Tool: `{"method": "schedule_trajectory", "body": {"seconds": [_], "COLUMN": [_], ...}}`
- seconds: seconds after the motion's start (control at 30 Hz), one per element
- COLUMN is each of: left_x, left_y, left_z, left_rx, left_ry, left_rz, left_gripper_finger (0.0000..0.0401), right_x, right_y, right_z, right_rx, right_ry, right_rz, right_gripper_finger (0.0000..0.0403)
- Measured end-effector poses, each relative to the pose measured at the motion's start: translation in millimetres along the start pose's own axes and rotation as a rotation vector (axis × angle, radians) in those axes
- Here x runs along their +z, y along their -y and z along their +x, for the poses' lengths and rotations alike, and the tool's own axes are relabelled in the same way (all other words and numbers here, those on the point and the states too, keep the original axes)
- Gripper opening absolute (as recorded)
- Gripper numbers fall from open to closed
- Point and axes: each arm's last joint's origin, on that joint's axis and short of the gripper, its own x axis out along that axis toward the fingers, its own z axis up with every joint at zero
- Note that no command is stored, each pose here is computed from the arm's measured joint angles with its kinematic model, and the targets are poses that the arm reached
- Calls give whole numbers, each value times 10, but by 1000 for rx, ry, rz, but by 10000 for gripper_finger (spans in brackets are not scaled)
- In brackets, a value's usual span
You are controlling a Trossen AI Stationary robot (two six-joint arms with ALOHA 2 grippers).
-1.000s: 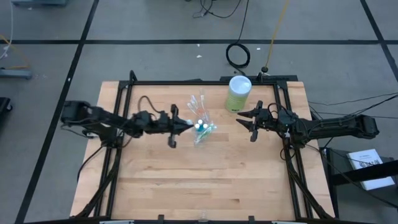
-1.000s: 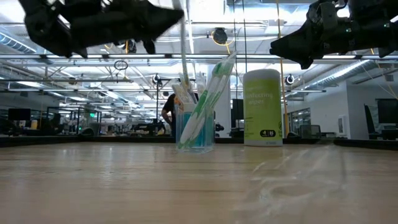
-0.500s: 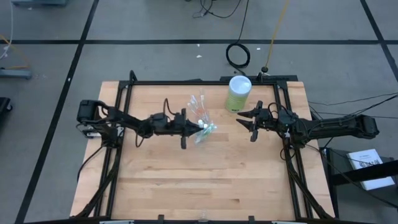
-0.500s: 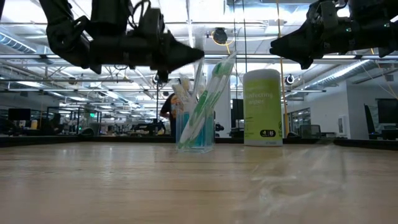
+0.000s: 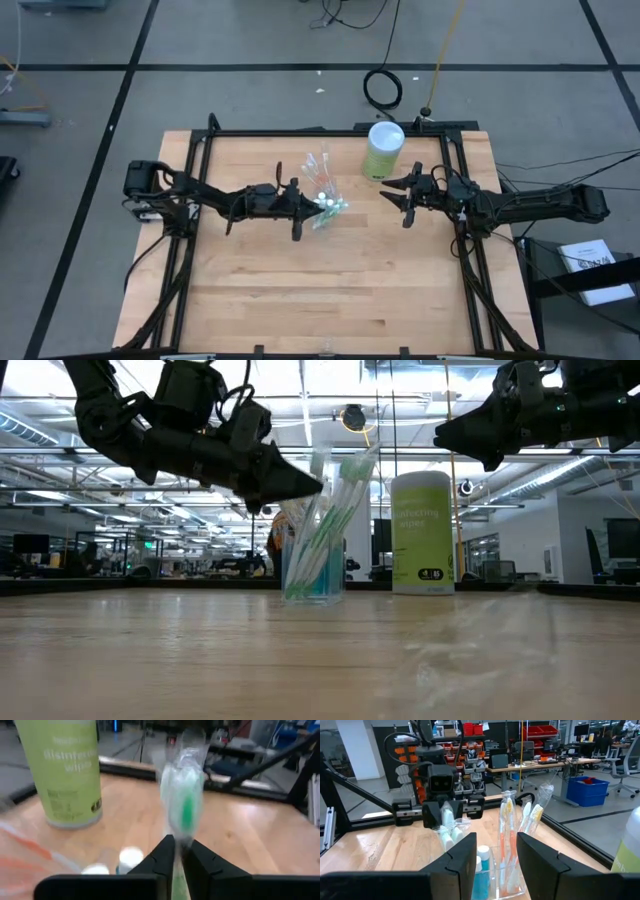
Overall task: Pick & Place toothbrushing station
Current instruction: Put the green toothbrush with the other green toothbrush in the transparent organizer, then return to Home Position
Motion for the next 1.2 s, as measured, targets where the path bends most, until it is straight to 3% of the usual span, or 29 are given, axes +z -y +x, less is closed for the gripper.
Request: {"method": "schedule_trajectory", "body": {"seconds": [0.27,0.63,0.8,0.93,1.2], "left_x": [19,242,336,466,785], "left_y": [-2,89,102,132,154], "left_z": [-15,-167,-298,-447,-762], "left_rx": [18,-11,-14,-63,-70], "left_ry": [4,17,-38,-48,68], "left_rz": [-95,-167,-167,-70,151], "left_gripper_finger": [90,283,340,365,383], "right_x": [1,-14,-15,-14,26], "right_y": [0,1,1,1,-1], "right_z": [0,0,0,0,-11], "right_rx": [0,0,-1,-1,5], "right_ry": [0,-15,-16,-15,22], "right_rz": [0,34,49,44,206], "right_gripper_finger": [130,130,130,130,130]}}
